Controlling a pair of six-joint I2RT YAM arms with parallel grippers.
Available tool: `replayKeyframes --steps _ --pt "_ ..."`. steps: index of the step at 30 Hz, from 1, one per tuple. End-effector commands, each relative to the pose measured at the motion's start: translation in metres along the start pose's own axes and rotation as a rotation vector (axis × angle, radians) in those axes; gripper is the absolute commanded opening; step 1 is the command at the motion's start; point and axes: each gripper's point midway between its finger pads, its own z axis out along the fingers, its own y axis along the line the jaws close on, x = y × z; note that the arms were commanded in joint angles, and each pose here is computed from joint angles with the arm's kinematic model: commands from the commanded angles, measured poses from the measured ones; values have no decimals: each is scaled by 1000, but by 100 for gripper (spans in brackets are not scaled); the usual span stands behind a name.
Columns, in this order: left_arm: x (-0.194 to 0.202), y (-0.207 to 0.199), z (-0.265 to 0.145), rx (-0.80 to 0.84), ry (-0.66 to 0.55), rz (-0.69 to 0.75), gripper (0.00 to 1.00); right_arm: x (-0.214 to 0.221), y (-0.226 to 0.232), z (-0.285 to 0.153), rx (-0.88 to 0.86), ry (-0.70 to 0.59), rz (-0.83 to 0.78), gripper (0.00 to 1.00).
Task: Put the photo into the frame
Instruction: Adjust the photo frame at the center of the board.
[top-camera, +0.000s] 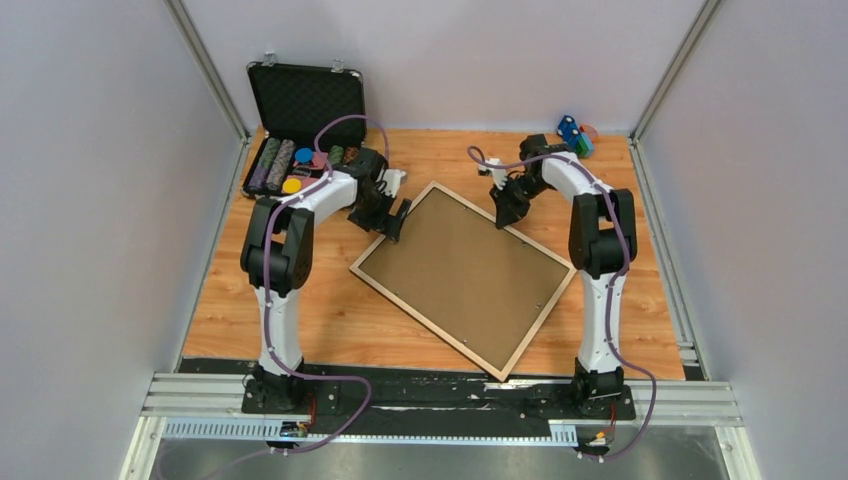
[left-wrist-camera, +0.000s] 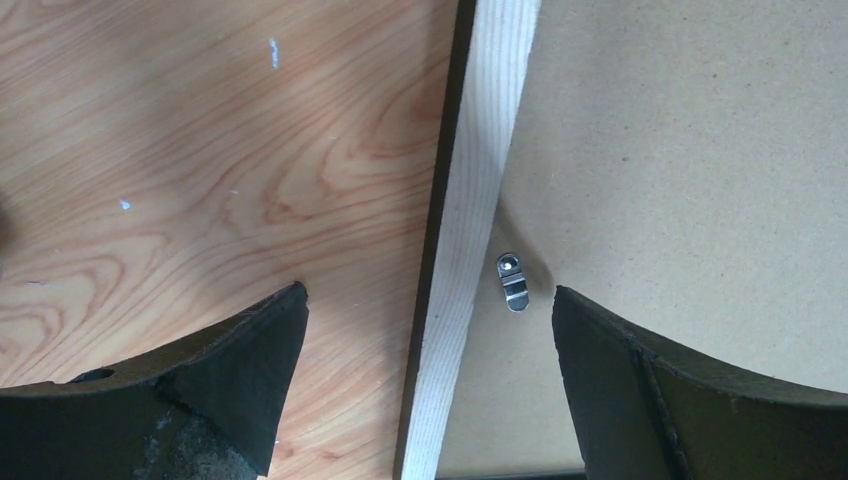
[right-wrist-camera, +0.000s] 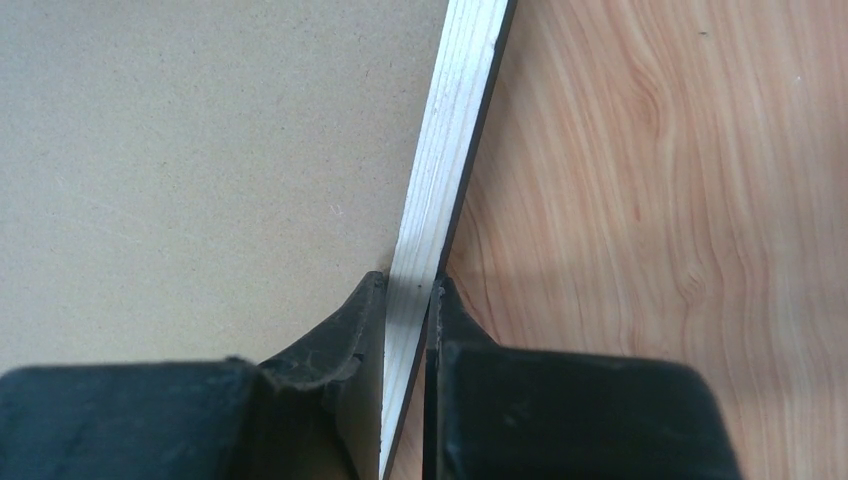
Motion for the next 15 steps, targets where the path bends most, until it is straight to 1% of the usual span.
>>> replayKeyframes --steps 1,7,12,15 --pt "6 -9 3 40 32 24 100 17 -3 15 -37 20 -88 0" --pt "6 -13 1 60 29 33 100 22 1 15 -41 30 -66 0" --pt "3 -5 6 27 31 51 94 27 3 16 -39 41 -54 0" --pt "2 -3 9 19 29 56 89 28 3 16 -34 44 -52 0"
